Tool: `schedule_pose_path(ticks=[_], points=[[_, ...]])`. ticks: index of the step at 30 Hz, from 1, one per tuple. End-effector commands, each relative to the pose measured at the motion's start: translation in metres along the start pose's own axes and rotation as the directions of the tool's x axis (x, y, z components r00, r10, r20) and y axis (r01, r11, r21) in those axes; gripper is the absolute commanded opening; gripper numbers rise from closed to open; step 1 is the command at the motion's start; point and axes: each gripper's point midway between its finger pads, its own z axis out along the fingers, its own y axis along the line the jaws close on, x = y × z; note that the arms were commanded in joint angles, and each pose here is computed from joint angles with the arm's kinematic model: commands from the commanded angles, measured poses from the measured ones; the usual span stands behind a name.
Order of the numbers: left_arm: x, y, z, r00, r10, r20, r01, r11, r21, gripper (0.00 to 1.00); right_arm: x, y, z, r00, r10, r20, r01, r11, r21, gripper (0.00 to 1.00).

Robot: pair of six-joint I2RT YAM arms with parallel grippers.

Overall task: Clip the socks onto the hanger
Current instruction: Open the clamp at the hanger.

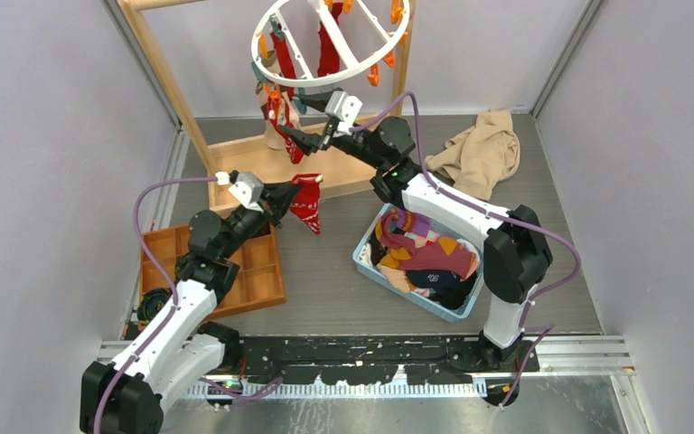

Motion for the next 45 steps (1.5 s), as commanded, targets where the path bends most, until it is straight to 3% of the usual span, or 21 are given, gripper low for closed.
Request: schedule_pose_path(ticks=[1,10,20,28,39,45], points=[[-0.037,-0.002,0.005,0.994,0.033,0.1,-0.035,0.999,0.019,0.0,-0.065,-0.002,-0.002,0.986,-0.083,0.143,0.086,0.996,-0.018,0.7],[-0.041,-0.003,0.002,0.994,0.016,0.112,-0.018,1.0,0.013,0.0,-0.083,0.002,-0.007,0.981,-0.088,0.172,0.096,0.994,-0.042,0.7],[-0.043,-0.003,0.003,0.991,-0.007,0.131,0.006,1.0,0.011,0.0,-0.072,-0.002,-0.014,0.994,-0.076,0.084,0.078,0.997,-0.014,0.74],[-0.046,0.0,0.007,0.99,-0.006,0.141,0.006,1.0,0.006,0.0,-0.071,-0.011,-0.019,0.998,0.066,0.003,-0.066,0.996,0.055,0.71],[-0.047,0.004,0.017,0.988,-0.021,0.155,0.02,1.0,0.011,0.0,-0.073,-0.015,-0.033,0.999,0.028,-0.031,-0.025,0.996,0.09,0.81],[-0.048,0.004,0.021,0.987,-0.029,0.159,0.026,0.999,0.018,0.0,-0.071,-0.022,-0.039,0.997,0.062,-0.046,-0.057,0.993,0.107,0.8]])
